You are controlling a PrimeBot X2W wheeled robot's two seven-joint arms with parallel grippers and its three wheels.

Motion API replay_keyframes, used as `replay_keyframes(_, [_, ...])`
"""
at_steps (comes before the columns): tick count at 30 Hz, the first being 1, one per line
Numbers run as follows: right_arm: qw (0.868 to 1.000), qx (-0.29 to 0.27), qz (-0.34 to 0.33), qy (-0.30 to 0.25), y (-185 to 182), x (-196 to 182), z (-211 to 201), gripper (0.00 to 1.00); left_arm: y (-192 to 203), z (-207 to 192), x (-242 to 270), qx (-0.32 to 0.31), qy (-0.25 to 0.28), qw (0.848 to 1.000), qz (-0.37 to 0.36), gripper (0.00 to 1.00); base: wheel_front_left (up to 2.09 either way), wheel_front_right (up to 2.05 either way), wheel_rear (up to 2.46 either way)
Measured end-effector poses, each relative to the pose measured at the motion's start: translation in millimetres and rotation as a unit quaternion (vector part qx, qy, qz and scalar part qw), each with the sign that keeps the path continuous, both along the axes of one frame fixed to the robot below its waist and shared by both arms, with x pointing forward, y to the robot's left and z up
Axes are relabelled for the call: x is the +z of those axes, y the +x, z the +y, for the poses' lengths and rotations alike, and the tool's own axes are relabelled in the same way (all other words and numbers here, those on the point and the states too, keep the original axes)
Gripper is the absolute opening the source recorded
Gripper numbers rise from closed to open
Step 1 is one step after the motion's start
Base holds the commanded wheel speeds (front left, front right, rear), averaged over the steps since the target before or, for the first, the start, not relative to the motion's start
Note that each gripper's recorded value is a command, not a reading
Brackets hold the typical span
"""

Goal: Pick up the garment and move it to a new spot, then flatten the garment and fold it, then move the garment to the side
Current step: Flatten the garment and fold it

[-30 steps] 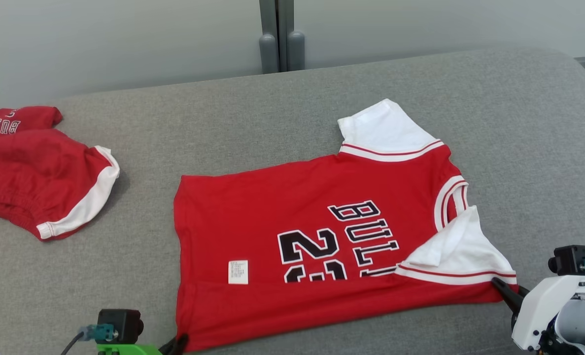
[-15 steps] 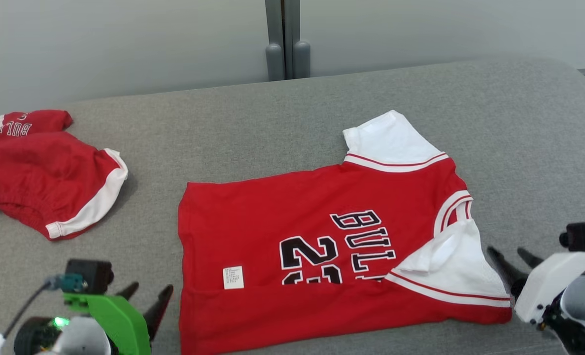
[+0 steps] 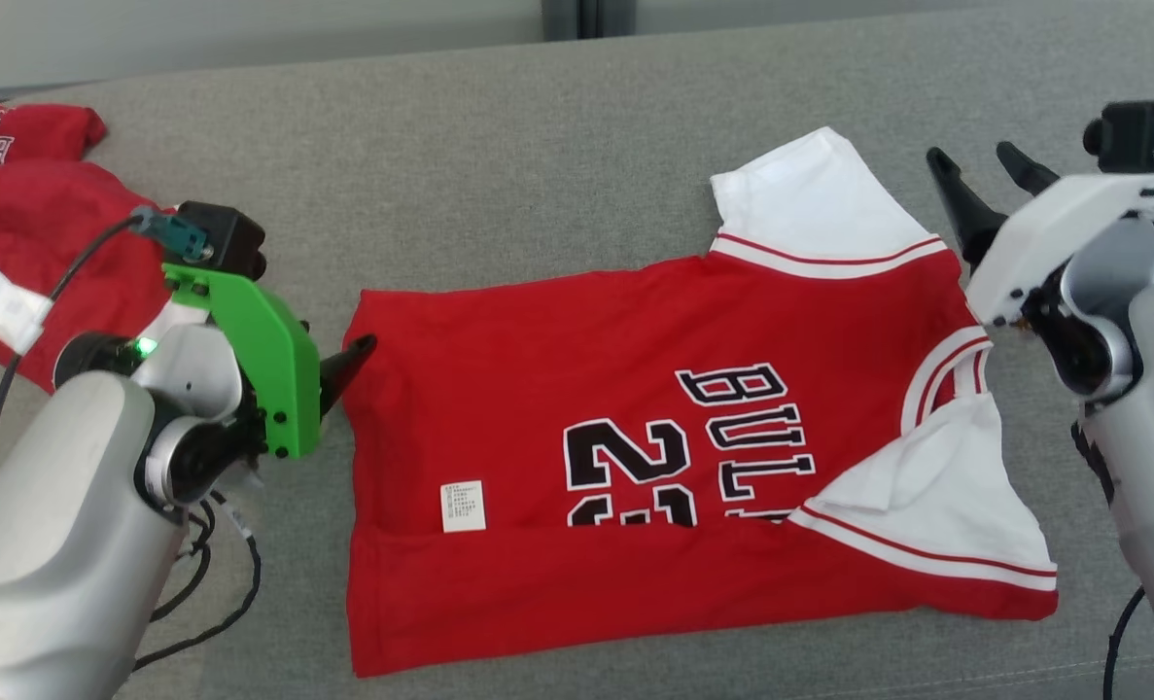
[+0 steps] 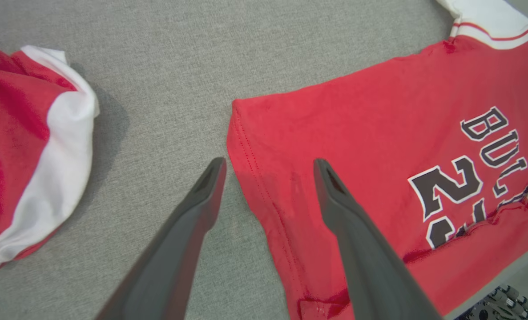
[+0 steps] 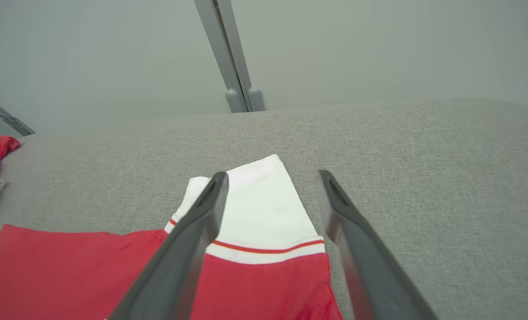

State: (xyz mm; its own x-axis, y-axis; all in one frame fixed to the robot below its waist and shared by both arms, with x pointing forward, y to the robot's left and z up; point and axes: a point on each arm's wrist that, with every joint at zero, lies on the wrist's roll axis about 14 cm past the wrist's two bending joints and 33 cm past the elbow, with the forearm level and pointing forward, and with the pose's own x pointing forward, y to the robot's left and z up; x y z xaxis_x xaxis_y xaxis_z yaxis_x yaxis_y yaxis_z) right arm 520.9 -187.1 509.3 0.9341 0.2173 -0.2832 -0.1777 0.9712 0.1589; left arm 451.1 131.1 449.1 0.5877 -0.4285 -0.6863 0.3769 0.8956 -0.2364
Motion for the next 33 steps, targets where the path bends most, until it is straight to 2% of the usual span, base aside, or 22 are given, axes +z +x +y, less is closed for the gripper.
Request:
replay_keyframes(5, [0.998,0.022,0.038,-0.036,46.3,-23.3,15.1,1.00,28.1,4.3,-28.1,0.000,0.023,0.999,0.044,1.00,0.00,0.00,0.00])
replay_keyframes(12, [0.992,0.017,0.107,-0.071,75.6,-73.3,6.5,1.00,45.5,-5.7,-62.5,-0.005,0.022,0.996,0.083,1.00,0.00,0.00,0.00])
replay_keyframes(23, [0.983,0.039,0.166,-0.063,98.9,-114.0,30.0,1.00,55.4,-7.9,-80.8,-0.014,0.024,0.994,0.109,1.00,0.00,0.00,0.00])
replay_keyframes(29, [0.971,0.069,0.217,-0.069,94.4,-135.5,46.4,1.00,53.2,-3.6,-85.2,-0.019,0.029,0.992,0.124,1.00,0.00,0.00,0.00])
replay_keyframes(30, [0.971,0.071,0.219,-0.071,94.2,-135.9,47.1,0.95,53.1,-3.3,-85.1,-0.020,0.030,0.992,0.124,1.00,0.00,0.00,0.00])
replay_keyframes(31, [0.970,0.074,0.219,-0.071,93.8,-135.5,48.0,0.74,52.8,-3.0,-85.0,-0.021,0.031,0.992,0.125,1.00,0.00,0.00,0.00])
replay_keyframes(32, [0.969,0.077,0.223,-0.071,92.3,-135.7,49.1,0.44,51.8,-2.7,-85.5,-0.022,0.033,0.991,0.127,1.00,0.00,0.00,0.00])
replay_keyframes(33, [0.969,0.081,0.224,-0.071,91.3,-135.3,50.5,0.30,50.0,-2.2,-86.4,-0.024,0.035,0.990,0.132,0.87,0.00,0.00,0.00])
